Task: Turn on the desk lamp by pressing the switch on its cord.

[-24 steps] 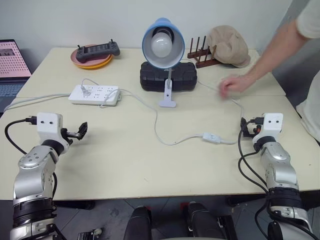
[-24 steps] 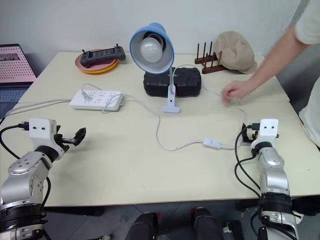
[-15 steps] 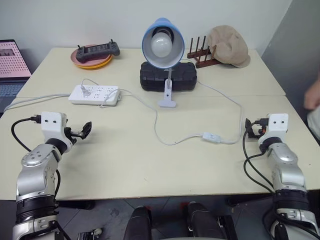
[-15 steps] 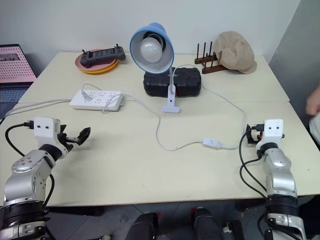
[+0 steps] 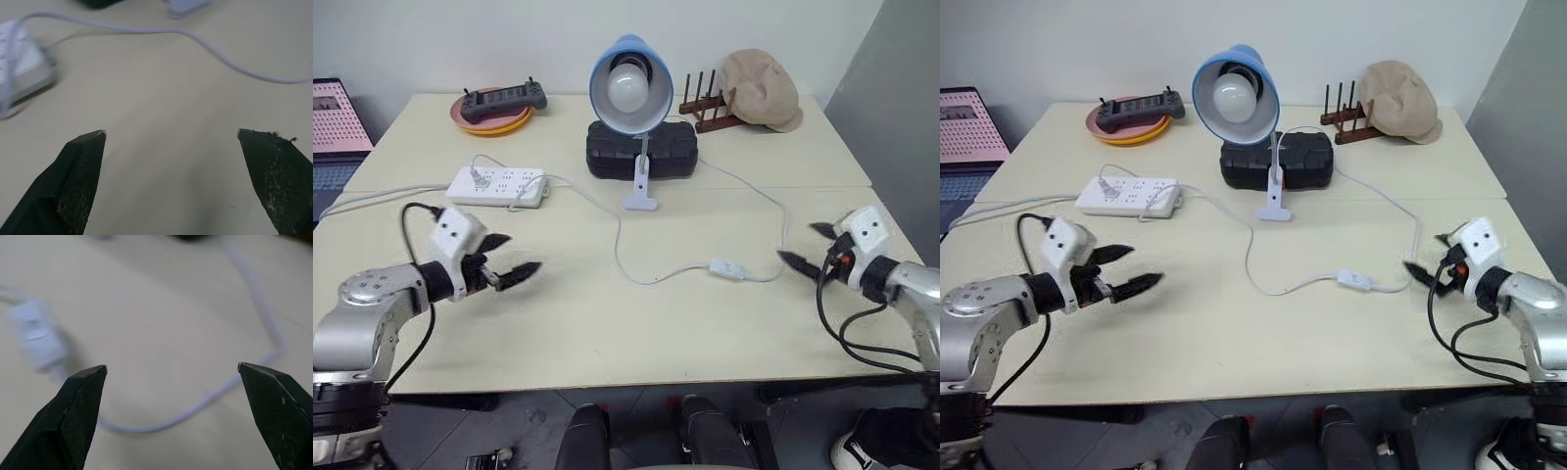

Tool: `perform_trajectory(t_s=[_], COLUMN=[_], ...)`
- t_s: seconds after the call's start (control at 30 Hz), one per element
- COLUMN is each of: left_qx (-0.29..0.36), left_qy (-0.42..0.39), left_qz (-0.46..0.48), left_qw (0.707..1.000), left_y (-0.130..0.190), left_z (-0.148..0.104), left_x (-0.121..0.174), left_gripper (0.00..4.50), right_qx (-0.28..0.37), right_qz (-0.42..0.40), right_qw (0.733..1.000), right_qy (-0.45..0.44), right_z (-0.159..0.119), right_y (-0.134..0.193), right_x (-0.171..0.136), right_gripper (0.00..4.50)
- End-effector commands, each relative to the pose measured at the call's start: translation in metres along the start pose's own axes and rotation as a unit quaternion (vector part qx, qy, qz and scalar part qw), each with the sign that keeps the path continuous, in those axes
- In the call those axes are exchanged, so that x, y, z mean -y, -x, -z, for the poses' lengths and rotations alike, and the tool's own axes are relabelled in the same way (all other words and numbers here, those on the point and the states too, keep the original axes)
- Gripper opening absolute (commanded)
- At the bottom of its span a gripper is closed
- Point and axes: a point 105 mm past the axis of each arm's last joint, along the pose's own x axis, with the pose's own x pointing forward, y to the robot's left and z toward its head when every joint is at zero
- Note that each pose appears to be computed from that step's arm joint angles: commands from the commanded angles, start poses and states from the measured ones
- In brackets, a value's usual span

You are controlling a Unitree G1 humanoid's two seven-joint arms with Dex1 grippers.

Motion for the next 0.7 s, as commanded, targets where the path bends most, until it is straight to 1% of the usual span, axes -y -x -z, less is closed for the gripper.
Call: perform_trajectory(t_s=[0.03,0.13,0.2,0.3,0.4,0.57,0.63,0.67,0.7], left_qx=[-0.004,0.010,0.012,0.015,0.028,0.027,0.029,0.031,0.033], left_qy=[-0.053,-0.093,-0.103,-0.110,-0.108,-0.104,-0.099,-0.097,-0.095], left_qz=[0.084,0.103,0.115,0.123,0.120,0.113,0.114,0.114,0.113], left_qw=[0.995,0.990,0.988,0.986,0.986,0.988,0.988,0.988,0.988], left_y=[-0.009,-0.027,-0.033,-0.035,-0.039,-0.038,-0.038,-0.038,-0.038], left_z=[-0.022,-0.037,-0.040,-0.043,-0.047,-0.043,-0.043,-0.043,-0.043], left_x=[0.028,0.035,0.038,0.041,0.043,0.042,0.044,0.044,0.045], left_gripper=[4.50,4.50,4.50,4.50,4.50,4.50,4.50,4.50,4.50], right_qx=[0.007,0.016,0.020,0.021,0.015,0.008,0.005,0.006,0.009], right_qz=[-0.082,-0.081,-0.080,-0.081,-0.083,-0.094,-0.098,-0.098,-0.098], right_qw=[0.996,0.996,0.995,0.995,0.994,0.992,0.991,0.991,0.991], right_qy=[0.025,0.043,0.047,0.062,0.076,0.084,0.088,0.088,0.086], right_z=[-0.014,-0.015,-0.016,-0.016,-0.009,-0.003,-0.002,-0.003,-0.004], right_y=[-0.011,-0.035,-0.045,-0.051,-0.055,-0.054,-0.051,-0.050,-0.049], right_x=[-0.021,-0.020,-0.019,-0.018,-0.016,-0.016,-0.016,-0.016,-0.015], right_gripper=[4.49,4.49,4.49,4.49,4.49,4.49,4.14,4.06,3.73])
